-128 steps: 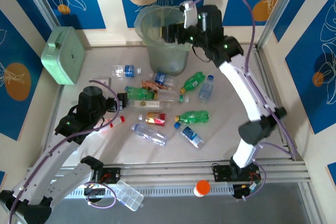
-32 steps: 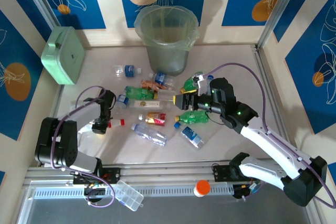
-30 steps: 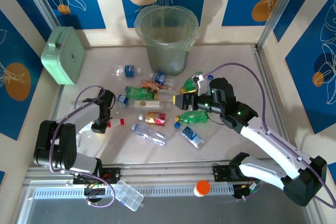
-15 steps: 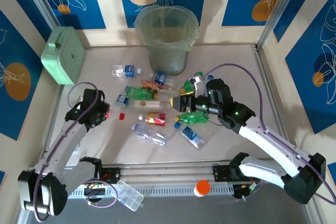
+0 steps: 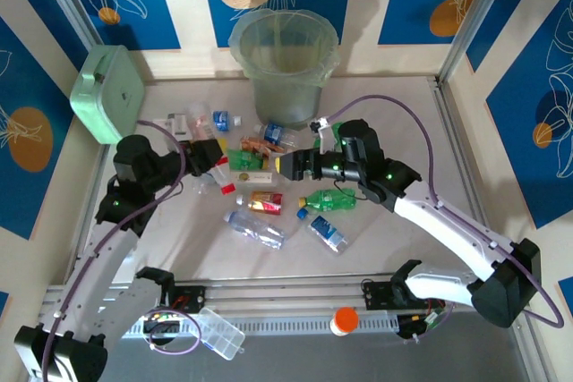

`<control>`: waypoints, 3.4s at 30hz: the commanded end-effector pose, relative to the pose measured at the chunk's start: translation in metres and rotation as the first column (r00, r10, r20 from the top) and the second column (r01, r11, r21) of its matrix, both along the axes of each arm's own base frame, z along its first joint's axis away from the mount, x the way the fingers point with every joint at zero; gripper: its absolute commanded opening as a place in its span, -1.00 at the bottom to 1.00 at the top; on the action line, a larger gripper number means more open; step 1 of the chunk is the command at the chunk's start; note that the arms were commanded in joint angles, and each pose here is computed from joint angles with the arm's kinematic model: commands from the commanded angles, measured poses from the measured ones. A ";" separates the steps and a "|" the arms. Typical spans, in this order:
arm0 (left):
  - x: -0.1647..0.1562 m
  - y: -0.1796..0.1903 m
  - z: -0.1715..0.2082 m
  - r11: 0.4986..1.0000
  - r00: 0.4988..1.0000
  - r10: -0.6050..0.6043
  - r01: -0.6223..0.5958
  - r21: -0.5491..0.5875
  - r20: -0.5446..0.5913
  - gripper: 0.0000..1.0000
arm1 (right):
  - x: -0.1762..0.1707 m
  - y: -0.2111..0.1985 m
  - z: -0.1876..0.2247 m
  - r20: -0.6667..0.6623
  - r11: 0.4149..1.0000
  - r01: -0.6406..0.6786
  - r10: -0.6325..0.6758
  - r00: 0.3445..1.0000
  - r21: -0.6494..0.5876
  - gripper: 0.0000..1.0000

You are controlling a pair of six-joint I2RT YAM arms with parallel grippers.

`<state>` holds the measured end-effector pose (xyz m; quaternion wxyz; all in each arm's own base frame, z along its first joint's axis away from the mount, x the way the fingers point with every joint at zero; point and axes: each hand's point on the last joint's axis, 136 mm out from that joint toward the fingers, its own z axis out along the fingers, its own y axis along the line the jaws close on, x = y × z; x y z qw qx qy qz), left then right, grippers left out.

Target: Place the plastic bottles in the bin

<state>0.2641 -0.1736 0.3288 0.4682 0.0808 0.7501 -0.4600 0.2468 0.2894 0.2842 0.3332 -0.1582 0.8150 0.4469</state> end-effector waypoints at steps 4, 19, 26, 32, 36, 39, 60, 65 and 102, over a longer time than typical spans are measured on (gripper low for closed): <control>-0.043 -0.040 0.046 0.956 0.894 -0.293 0.260 0.139 0.340 0.02 | -0.012 0.007 0.074 0.252 0.983 -0.143 0.110 0.962 0.117 0.79; -0.061 -0.096 0.052 0.843 0.740 -0.537 0.484 0.233 0.406 -0.01 | -0.014 0.032 0.151 0.476 0.862 -0.472 0.342 0.810 0.184 0.98; -0.070 -0.104 0.053 0.823 0.715 -0.566 0.520 0.230 0.409 -0.01 | -0.010 0.051 0.148 0.414 0.809 -0.548 0.434 0.800 0.211 0.96; -0.072 -0.103 0.049 0.820 0.718 -0.571 0.516 0.246 0.399 0.00 | -0.015 0.058 0.142 0.367 0.779 -0.584 0.487 0.792 0.228 0.66; -0.075 -0.105 0.046 0.808 0.715 -0.588 0.537 0.241 0.378 0.02 | -0.021 0.061 0.139 0.363 0.771 -0.599 0.506 0.782 0.216 0.51; -0.077 -0.105 0.044 0.803 0.713 -0.595 0.545 0.242 0.371 0.06 | -0.025 0.060 0.141 0.370 0.764 -0.607 0.511 0.776 0.218 0.41; -0.039 -0.043 0.082 0.955 0.841 -0.171 0.013 0.297 0.513 0.91 | 0.034 0.017 0.155 0.381 0.921 -0.309 0.205 0.902 0.237 0.00; -0.004 -0.012 0.059 0.882 0.885 0.004 -0.223 0.415 0.466 0.87 | 0.091 -0.017 0.171 0.382 0.960 -0.087 -0.022 0.924 0.265 0.00; 0.038 0.030 -0.016 0.735 0.854 0.265 -0.480 0.480 0.448 0.88 | 0.369 0.012 0.049 0.390 0.977 0.214 -0.199 0.899 0.005 0.02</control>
